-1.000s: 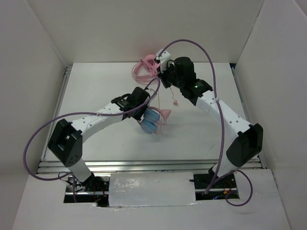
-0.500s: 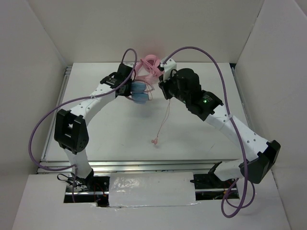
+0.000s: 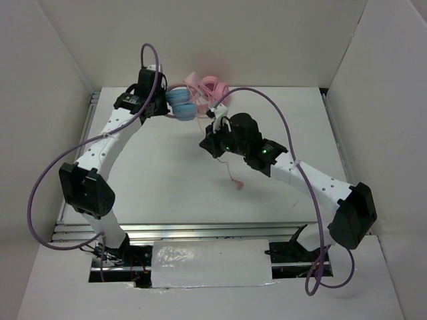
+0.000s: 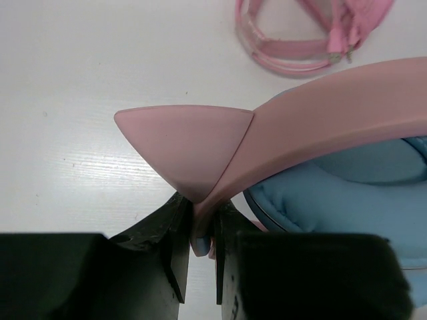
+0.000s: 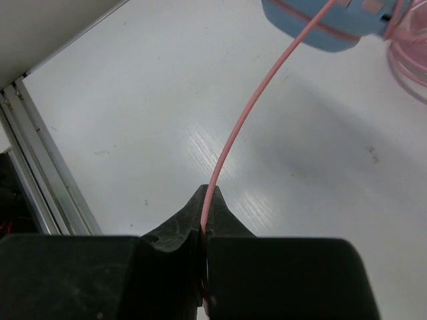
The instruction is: Wrap the headphones
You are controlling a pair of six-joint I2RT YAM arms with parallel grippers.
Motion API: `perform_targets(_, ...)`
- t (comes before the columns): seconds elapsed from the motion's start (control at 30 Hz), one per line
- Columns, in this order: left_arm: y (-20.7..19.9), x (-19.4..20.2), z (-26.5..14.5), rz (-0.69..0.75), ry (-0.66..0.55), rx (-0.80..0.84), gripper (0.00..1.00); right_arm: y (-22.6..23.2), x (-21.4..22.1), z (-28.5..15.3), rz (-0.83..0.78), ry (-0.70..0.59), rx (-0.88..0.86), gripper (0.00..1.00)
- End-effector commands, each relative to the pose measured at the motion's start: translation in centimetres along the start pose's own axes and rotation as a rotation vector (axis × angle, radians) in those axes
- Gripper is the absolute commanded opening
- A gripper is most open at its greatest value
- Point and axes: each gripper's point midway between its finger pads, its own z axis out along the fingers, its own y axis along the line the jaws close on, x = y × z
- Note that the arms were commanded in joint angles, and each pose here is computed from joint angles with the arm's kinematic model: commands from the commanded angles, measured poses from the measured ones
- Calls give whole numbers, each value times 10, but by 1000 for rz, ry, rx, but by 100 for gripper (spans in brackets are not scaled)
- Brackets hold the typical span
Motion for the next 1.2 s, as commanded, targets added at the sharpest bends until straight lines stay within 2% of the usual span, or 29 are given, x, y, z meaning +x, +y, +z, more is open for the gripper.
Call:
perform_targets(0.0, -17, -70, -67, -103, -214, 152, 0, 11, -14, 20, 16, -84, -61, 0)
perform_targets(0.23, -24, -84, -134, -75, -316, 307, 0, -18, -15, 45, -9, -151, 46, 2)
perform_targets(0.4, -27, -84, -162, -47, -354, 372, 0, -23, -7, 46, -26, -211, 1, 5)
perform_targets(0.47, -28, -86, -176, -39, -378, 401, 0, -25, -4, 46, -41, -251, -38, 10)
perform_targets(0.53, -32, -90, -192, -37, -406, 443, 0, -18, -10, 43, -89, -312, -136, 24)
perform_targets(0.67, -46, -94, -218, 3, -429, 551, 0, -16, 0, 48, -105, -386, -241, 39)
perform_targets(0.87, -60, -99, -257, 75, -459, 672, 0, -18, 10, 89, -43, -328, -360, 42)
perform_targets(0.93, -63, -101, -270, 93, -478, 701, 0, -20, 18, 103, -2, -307, -380, 39)
perform_targets(1.07, -65, -98, -281, 112, -482, 736, 0, -35, 18, 110, 96, -310, -361, 0)
perform_targets(1.17, -66, -92, -281, 116, -483, 752, 0, -61, 8, 101, 157, -354, -309, 0)
